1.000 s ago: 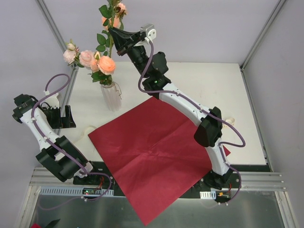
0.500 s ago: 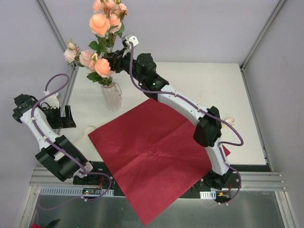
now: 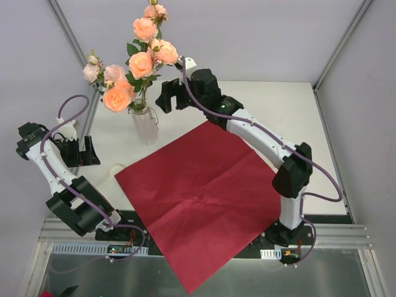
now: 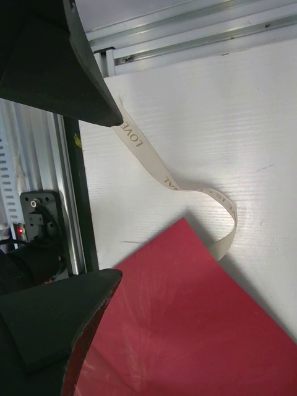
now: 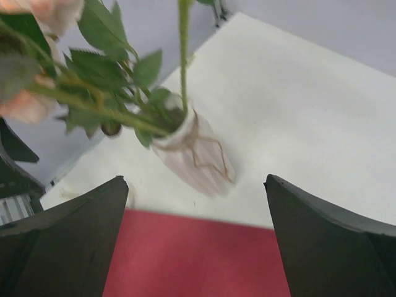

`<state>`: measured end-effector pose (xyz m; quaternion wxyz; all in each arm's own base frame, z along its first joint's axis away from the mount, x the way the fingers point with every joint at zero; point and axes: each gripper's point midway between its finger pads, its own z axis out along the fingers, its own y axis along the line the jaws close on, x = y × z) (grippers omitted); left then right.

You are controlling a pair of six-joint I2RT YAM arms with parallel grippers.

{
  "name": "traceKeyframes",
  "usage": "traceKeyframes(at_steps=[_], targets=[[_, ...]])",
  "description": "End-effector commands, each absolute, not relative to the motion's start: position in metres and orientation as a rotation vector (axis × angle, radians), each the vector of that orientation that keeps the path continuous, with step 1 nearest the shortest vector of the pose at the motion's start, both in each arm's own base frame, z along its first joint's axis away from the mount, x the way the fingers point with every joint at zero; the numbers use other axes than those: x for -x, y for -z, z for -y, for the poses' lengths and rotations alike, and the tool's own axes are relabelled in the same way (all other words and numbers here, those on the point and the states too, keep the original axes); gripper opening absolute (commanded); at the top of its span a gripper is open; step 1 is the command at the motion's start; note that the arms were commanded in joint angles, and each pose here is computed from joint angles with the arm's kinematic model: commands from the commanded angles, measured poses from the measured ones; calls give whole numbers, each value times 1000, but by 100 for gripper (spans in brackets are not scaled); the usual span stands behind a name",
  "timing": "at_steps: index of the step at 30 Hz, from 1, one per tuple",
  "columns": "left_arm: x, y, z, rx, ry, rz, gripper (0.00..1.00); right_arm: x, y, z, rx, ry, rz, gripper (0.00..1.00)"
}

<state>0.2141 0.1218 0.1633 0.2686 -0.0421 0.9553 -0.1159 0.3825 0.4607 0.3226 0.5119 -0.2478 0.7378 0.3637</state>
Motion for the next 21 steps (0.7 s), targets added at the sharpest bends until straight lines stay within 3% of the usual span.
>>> traceKeyframes(at_steps=[1, 11, 21], targets=[[-218, -169, -111, 148, 417, -2536, 99, -361, -324, -390, 552, -775, -1926, 96], [-226, -148, -112, 207, 467, -2522, 99, -324, -233, -229, 391, -276, -2211, 96], [-237, -141, -112, 292, 545, -2498, 99, -318, -223, -197, 295, -279, -2259, 96]])
